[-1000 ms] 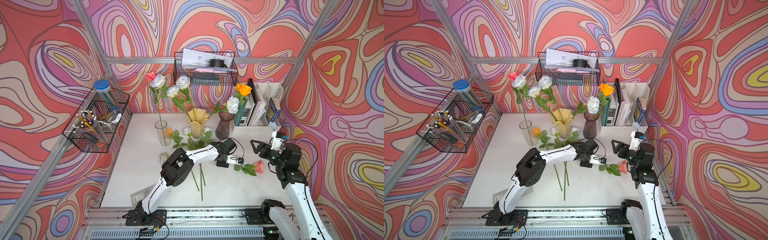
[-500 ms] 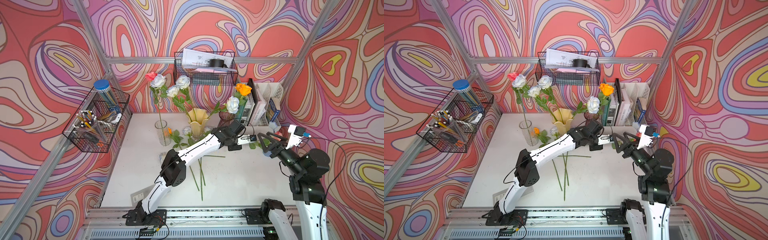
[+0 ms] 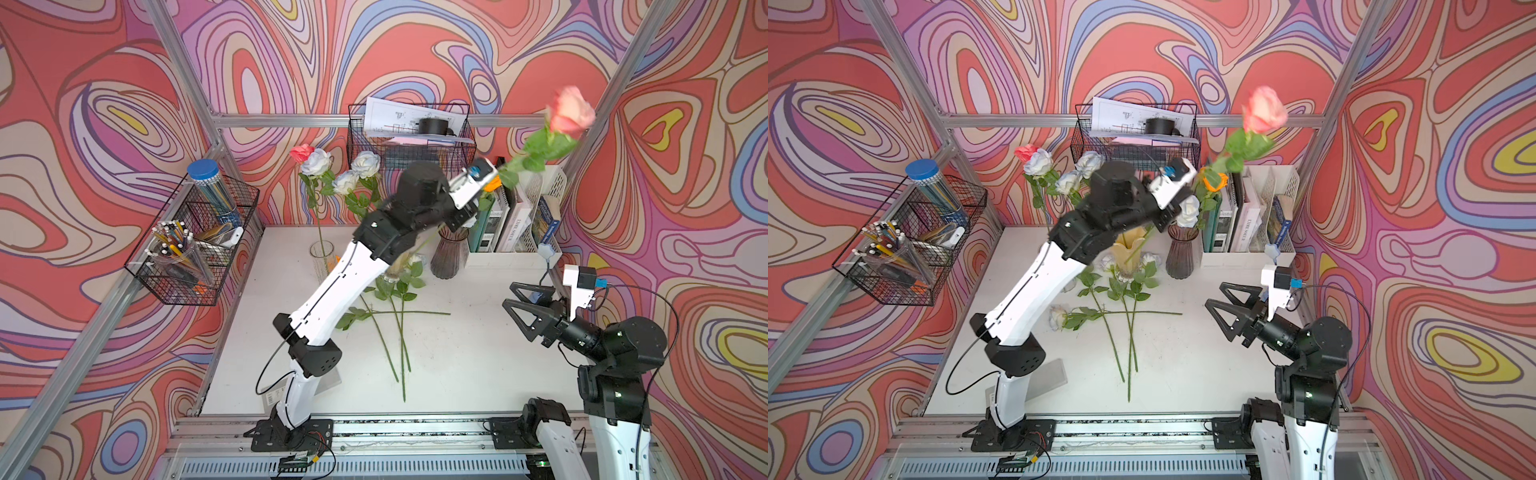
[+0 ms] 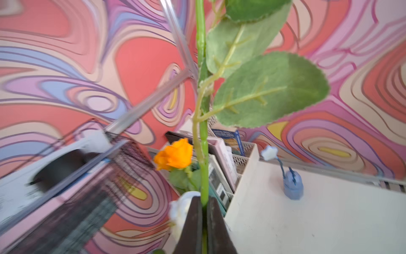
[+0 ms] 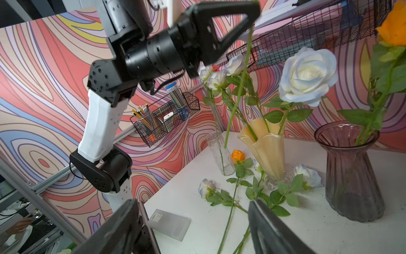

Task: Arrange the flowers in different vases according to their colors
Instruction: Insert the flower into the vase.

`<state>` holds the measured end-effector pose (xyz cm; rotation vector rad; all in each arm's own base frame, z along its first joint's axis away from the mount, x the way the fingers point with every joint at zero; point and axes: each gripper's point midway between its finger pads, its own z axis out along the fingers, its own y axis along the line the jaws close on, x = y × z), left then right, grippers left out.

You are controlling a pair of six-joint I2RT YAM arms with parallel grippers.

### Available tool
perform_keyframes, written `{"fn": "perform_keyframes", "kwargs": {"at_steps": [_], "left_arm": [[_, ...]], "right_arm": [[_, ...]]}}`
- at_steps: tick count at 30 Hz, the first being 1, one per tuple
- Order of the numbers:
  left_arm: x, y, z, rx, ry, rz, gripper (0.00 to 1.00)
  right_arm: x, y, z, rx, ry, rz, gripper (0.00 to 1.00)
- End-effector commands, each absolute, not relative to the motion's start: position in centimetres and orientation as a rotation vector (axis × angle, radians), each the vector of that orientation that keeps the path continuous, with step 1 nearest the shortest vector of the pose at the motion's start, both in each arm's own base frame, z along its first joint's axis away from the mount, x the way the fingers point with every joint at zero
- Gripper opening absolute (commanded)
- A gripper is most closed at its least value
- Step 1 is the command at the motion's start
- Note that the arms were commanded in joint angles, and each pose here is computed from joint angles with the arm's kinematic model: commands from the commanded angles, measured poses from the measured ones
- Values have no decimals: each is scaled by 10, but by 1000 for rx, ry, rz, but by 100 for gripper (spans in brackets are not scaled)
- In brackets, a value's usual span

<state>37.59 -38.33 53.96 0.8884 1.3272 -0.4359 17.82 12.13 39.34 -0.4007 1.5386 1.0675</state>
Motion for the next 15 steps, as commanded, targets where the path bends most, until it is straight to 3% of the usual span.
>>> {"fn": "perform_keyframes", "kwargs": {"at_steps": [1, 4, 9, 15], "left_arm": [[371, -305, 615, 613, 1214, -513, 0], [364, -228, 646, 457, 1148, -406, 0], [381, -106, 634, 189, 1170, -329, 0], [393, -28, 605, 13, 1121, -261, 0]], "right_arm": [[185, 122, 385, -421, 1560, 1083, 81], [196, 119, 381, -403, 1572, 1083, 81], [211, 114, 379, -377, 1570, 1086, 81], [219, 112, 380, -359, 1577, 1085, 80]]}}
